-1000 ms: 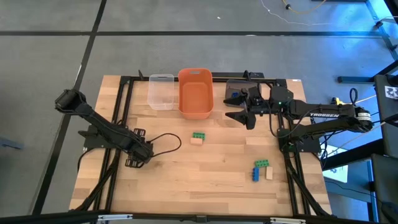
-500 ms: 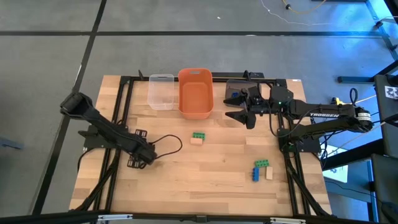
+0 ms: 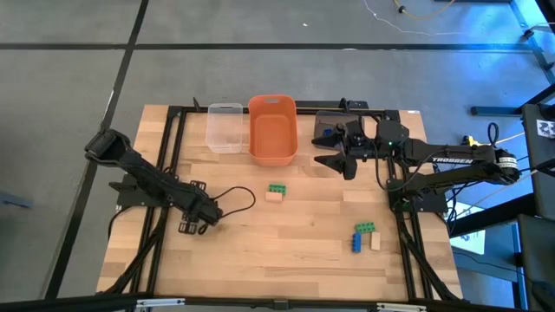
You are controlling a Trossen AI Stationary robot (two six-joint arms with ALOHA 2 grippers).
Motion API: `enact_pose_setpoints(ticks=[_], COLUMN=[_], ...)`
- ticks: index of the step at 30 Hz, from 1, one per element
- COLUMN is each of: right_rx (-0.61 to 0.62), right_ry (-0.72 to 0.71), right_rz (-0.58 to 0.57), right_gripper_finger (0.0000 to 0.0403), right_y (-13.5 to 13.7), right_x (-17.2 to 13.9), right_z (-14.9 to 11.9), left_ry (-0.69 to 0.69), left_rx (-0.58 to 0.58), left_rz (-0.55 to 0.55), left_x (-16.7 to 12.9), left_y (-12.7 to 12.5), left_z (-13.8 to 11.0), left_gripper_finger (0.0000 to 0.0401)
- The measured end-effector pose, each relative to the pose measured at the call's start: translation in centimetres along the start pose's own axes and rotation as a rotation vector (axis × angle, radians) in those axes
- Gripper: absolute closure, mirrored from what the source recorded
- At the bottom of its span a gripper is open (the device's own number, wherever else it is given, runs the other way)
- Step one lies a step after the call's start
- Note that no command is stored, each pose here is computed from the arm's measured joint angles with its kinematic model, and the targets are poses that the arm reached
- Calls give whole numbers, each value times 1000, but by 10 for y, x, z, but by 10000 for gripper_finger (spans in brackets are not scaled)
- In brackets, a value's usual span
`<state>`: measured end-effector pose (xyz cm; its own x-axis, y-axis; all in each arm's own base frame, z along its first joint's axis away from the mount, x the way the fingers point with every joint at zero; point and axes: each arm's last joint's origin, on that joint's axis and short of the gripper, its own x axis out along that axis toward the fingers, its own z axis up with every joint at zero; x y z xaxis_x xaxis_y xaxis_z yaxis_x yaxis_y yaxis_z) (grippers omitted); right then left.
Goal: Sort & place blocks by color
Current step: Put the middle green game piece into the transparent bin
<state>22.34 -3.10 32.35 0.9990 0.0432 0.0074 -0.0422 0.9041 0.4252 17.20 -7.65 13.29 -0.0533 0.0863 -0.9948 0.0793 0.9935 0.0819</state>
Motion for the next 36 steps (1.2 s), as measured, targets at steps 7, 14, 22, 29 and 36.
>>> enact_pose_setpoints(ticks=[7,14,22,29,36], right_rx=[-2,-3,-3,1,9], right_ry=[2,0,-11,-17,9], right_rz=[3,4,13,17,32], right_gripper_finger=[40,40,40,40,40], right_y=[0,0,2,2,5], right_x=[0,0,0,0,4], right_z=[0,0,1,2,-4], left_ry=[-195,-475,-1077,-1536,-1706], left_rx=[-28,-118,-301,-390,-407], left_rz=[44,105,22,0,-128], left_x=[-38,-106,-186,-208,-176], left_y=[7,33,66,85,97], left_z=[27,35,0,-20,2], left_gripper_finger=[275,275,275,275,275])
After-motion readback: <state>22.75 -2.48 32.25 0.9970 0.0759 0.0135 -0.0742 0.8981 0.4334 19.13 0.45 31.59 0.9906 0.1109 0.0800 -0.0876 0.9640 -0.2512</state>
